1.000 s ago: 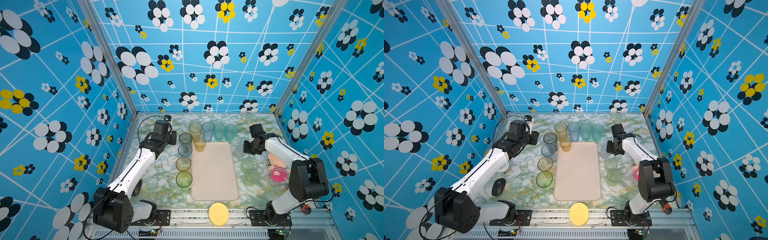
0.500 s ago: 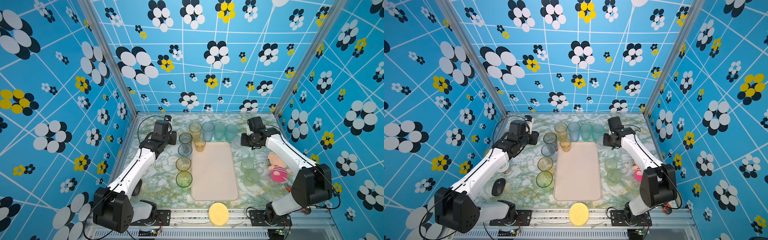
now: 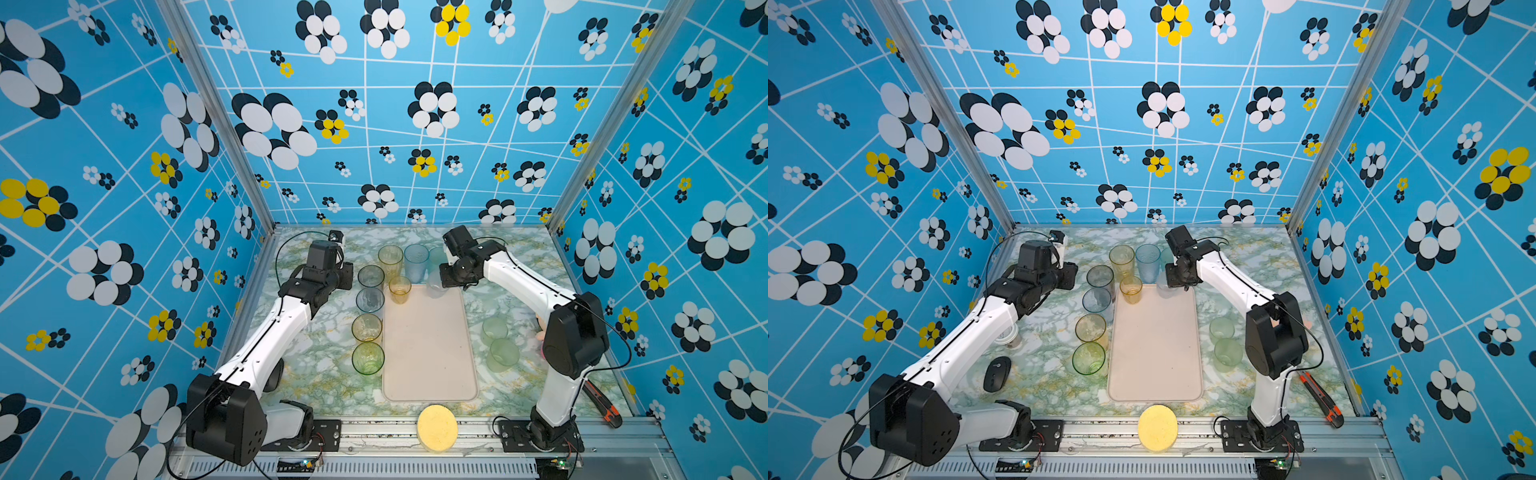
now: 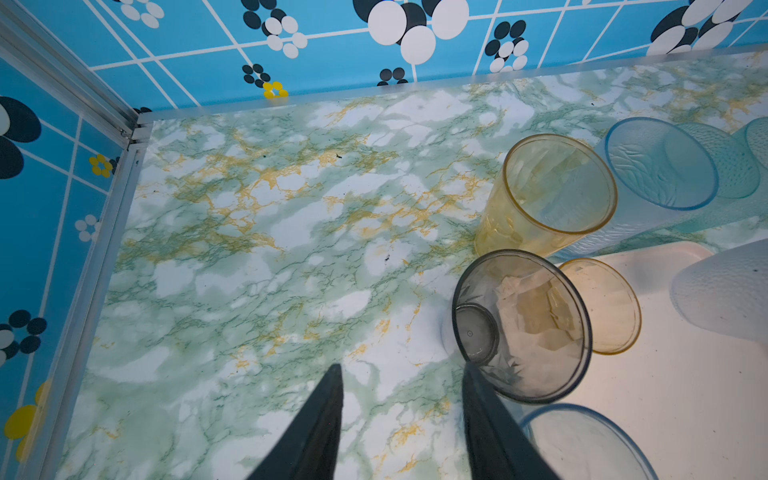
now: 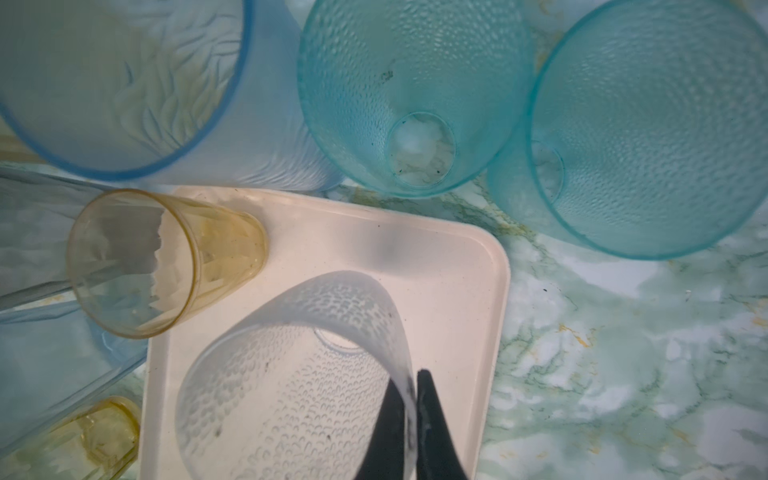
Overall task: Place the glasses into the tray
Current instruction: 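Carry the clear cup over the tray and lower it with the right gripper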
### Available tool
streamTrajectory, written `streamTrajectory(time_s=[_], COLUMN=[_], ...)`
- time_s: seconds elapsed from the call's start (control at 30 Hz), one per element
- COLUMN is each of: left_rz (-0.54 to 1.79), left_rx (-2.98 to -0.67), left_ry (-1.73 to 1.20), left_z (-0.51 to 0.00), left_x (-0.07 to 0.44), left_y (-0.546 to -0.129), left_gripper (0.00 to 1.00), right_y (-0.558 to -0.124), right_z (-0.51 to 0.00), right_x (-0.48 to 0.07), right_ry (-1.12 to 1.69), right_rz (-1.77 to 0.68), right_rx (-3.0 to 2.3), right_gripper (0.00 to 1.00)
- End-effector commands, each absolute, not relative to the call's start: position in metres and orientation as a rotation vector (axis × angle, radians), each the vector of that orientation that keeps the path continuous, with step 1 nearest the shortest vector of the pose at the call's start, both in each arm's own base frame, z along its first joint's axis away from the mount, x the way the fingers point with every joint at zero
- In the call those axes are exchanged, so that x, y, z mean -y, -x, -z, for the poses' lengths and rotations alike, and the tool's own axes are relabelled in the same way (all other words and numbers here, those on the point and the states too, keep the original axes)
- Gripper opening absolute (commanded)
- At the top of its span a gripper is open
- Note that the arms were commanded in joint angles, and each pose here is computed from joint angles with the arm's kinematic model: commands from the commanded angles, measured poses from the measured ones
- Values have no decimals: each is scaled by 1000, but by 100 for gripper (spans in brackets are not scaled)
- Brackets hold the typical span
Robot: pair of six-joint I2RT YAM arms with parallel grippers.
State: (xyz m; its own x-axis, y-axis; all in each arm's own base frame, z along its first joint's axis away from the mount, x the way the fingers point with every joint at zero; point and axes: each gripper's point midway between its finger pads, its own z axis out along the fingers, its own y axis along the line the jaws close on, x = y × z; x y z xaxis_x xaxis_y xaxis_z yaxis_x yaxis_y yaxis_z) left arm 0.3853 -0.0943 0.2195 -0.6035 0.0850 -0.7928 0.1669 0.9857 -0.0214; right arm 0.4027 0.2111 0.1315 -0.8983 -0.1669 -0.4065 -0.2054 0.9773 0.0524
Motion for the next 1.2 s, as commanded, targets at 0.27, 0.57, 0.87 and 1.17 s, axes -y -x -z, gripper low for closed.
streamTrajectory(time_s=[0.27, 0.57, 0.87, 1.17], left_rz=[122, 117, 121, 129], left_rx=[-2219, -2230, -2234, -2240], left_ry=[-190, -192, -193, -195], left_z=[-222, -218, -216, -215], left_x=[97, 95, 94, 95], left_y=[-387, -386, -387, -387], left_gripper=[48, 48, 48, 48], right_y=[-410, -413, -416, -417], right_z=[-123, -113, -106, -103], right_x=[-226, -230, -231, -232], right_ry=[344, 353, 358, 363], right_rz=[18, 35, 59, 64], right_rx=[-2744, -2769, -2782, -2788], right_gripper=[5, 5, 5, 6])
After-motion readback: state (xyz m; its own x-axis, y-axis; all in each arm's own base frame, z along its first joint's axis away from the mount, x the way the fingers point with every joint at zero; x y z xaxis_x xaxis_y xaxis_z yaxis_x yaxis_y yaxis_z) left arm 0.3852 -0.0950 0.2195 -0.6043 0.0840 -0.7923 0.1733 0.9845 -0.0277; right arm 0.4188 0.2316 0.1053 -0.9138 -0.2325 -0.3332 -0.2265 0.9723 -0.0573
